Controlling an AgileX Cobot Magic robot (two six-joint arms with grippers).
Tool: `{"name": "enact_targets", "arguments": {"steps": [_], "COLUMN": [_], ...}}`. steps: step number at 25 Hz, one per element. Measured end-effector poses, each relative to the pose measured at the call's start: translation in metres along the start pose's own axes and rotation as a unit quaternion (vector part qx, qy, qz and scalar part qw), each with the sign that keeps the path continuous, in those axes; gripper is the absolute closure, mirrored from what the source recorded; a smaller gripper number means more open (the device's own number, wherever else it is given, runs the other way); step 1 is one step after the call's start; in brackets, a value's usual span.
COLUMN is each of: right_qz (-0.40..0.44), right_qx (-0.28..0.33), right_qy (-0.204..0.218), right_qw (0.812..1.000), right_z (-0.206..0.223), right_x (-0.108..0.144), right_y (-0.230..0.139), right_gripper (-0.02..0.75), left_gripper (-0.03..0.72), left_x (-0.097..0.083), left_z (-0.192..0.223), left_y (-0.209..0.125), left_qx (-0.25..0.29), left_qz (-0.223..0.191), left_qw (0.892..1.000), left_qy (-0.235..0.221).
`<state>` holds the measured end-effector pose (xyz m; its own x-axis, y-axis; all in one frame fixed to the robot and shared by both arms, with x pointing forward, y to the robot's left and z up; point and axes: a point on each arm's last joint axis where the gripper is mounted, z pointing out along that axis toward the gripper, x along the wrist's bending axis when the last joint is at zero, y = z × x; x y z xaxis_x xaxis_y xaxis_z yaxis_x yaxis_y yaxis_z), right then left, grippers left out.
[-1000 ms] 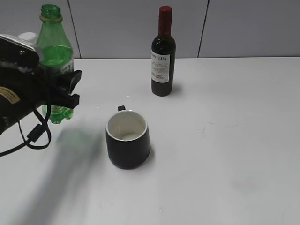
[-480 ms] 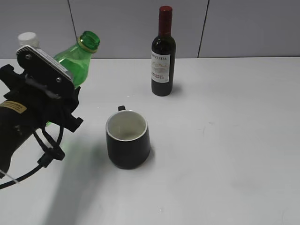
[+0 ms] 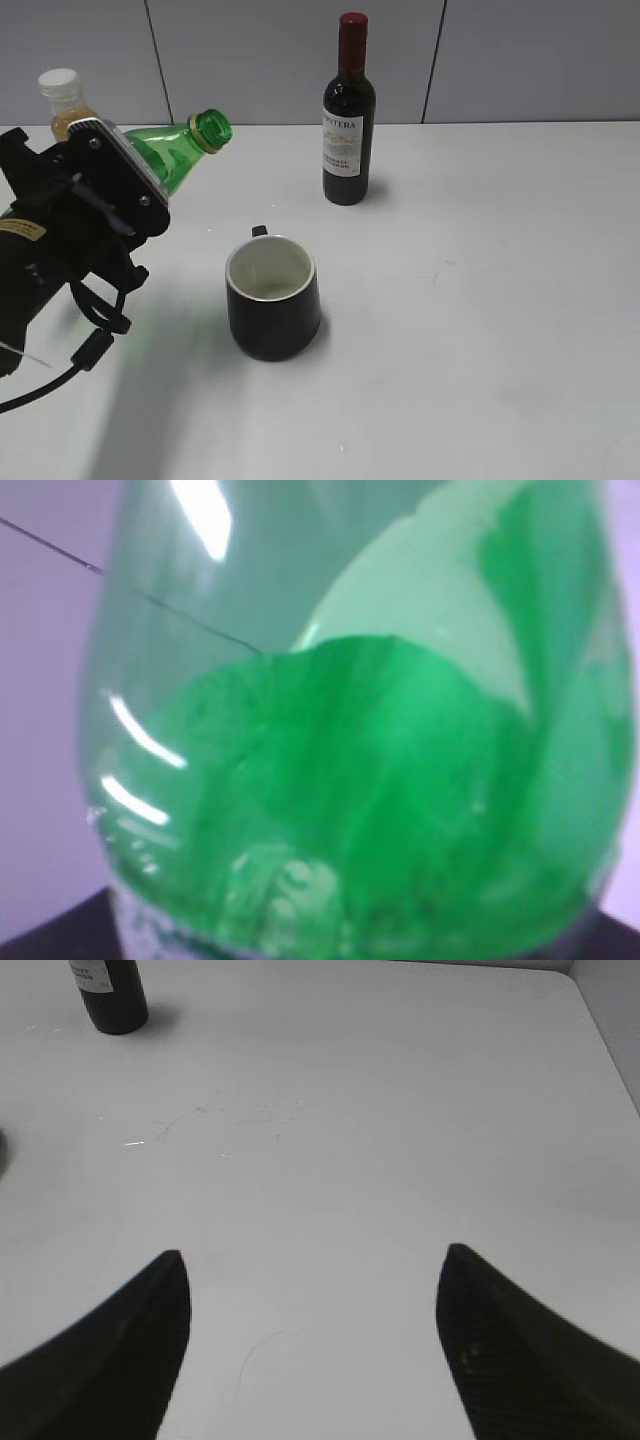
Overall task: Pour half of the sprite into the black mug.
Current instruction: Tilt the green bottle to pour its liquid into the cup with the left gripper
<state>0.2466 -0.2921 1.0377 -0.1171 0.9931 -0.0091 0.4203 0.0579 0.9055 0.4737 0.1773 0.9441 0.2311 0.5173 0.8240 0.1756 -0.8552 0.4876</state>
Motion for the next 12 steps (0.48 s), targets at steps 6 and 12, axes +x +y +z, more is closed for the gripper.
{"name": "enact_targets", "arguments": {"steps": [6,12], "right_qz": [0.000,0.000], "right_qx": [0.000,0.000], "right_qy": [0.000,0.000], "right_qw": [1.000,1.000], "right_z": [0.0000,0.0000], "right_x": [0.0000,0.0000], "right_y": [0.0000,0.0000], "right_gripper": [0.158,0.158], "left_gripper": [0.225,0.225], "left_x": [0.0000,0.0064], "left_z": [-0.0002,0.0044], "left_y": [-0.0024,0.0075], "left_qx": [0.014,0.015], "left_qz": [0.067,0.096], "left_qw": [0.998,0.995], "left_qy": [0.000,0.012]}}
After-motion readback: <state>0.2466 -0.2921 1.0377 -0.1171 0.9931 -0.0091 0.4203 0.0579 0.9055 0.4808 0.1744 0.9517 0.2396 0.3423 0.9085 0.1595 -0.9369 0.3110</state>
